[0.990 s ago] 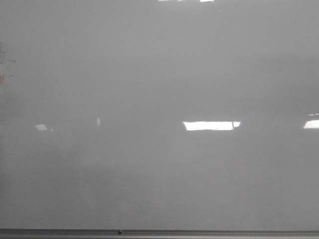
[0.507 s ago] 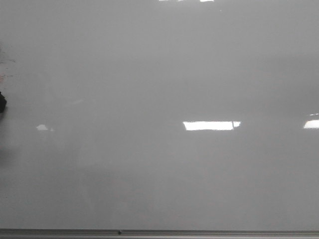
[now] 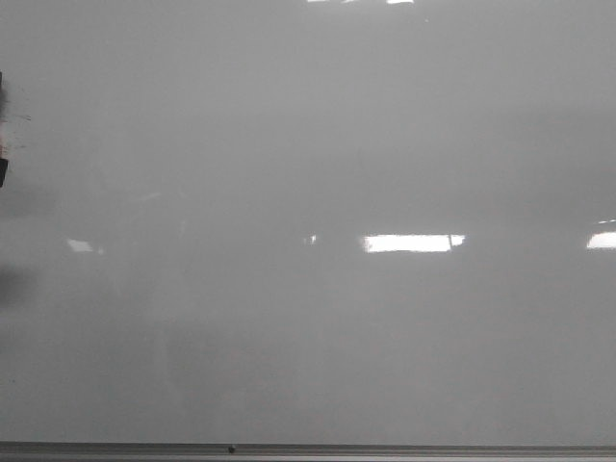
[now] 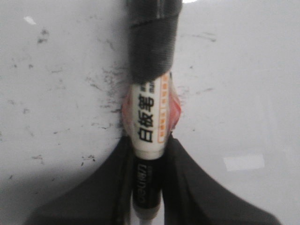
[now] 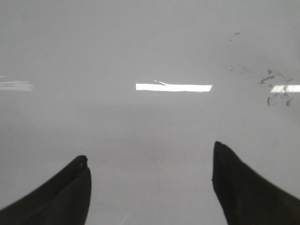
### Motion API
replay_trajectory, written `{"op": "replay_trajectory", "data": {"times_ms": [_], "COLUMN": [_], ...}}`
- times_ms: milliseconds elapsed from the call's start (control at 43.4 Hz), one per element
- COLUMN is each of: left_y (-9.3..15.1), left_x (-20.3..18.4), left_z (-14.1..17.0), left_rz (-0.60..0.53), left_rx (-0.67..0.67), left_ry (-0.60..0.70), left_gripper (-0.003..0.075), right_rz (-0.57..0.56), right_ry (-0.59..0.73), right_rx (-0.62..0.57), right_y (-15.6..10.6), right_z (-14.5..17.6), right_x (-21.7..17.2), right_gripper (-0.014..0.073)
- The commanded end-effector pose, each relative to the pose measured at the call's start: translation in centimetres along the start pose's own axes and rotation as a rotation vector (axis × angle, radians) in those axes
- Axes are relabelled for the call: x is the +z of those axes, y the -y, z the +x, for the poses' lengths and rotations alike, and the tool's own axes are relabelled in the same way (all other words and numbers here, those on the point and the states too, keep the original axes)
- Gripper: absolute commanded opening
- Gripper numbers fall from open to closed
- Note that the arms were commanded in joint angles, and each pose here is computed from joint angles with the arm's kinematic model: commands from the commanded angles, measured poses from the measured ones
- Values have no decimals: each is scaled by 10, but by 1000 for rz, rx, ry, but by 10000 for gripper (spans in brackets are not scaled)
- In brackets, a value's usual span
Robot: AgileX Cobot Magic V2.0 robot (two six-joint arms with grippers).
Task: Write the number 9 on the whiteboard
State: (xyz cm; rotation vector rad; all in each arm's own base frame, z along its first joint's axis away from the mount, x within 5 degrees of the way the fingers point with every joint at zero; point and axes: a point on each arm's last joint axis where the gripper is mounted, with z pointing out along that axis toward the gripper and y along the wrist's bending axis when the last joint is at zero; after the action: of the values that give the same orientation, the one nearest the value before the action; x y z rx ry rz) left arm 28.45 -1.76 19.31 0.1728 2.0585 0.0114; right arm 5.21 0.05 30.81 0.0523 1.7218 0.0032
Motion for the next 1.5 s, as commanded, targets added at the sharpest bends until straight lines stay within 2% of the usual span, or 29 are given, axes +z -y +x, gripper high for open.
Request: {"op": "replay_trajectory", "data": {"times_ms": [0,322,484,691,852,1174,1243,1336,1474], "left_y": [0,0,0,-3,-4,0,7,26,67], "left_x": [-5,-5,-6,-17,-39,-80,-87,-98,-122], "left_z": [-23,-22,-18,-21,-35,-79,-89,-103,-117], "left_rz": [-4,-3,-2,-30,-23,43,92,234,587], "left_rx": [-6,-6,-12,-127,-155,-133,-97,-34,112], "left_ry": [137,128,79,40,30,-147,-176,-233,-269], "left_gripper": [-19,-19,-19,-19,-19,-19,-19,-19,-19], "right_rz": [10,10,10,10,10,10,9,7,-6], "right_ry": [99,99,98,98,98,98,94,73,-4], "right_rx": [3,3,3,3,3,3,3,3,6], "right_y": [0,0,0,0,0,0,0,0,-1], "right_z": [-18,-18,-18,-18,-18,-18,-18,-16,-16], "right_x": [-2,-2,-2,-2,-2,-2,-2,-2,0], "right_gripper": [561,561,561,561,561,561,561,561,561]}}
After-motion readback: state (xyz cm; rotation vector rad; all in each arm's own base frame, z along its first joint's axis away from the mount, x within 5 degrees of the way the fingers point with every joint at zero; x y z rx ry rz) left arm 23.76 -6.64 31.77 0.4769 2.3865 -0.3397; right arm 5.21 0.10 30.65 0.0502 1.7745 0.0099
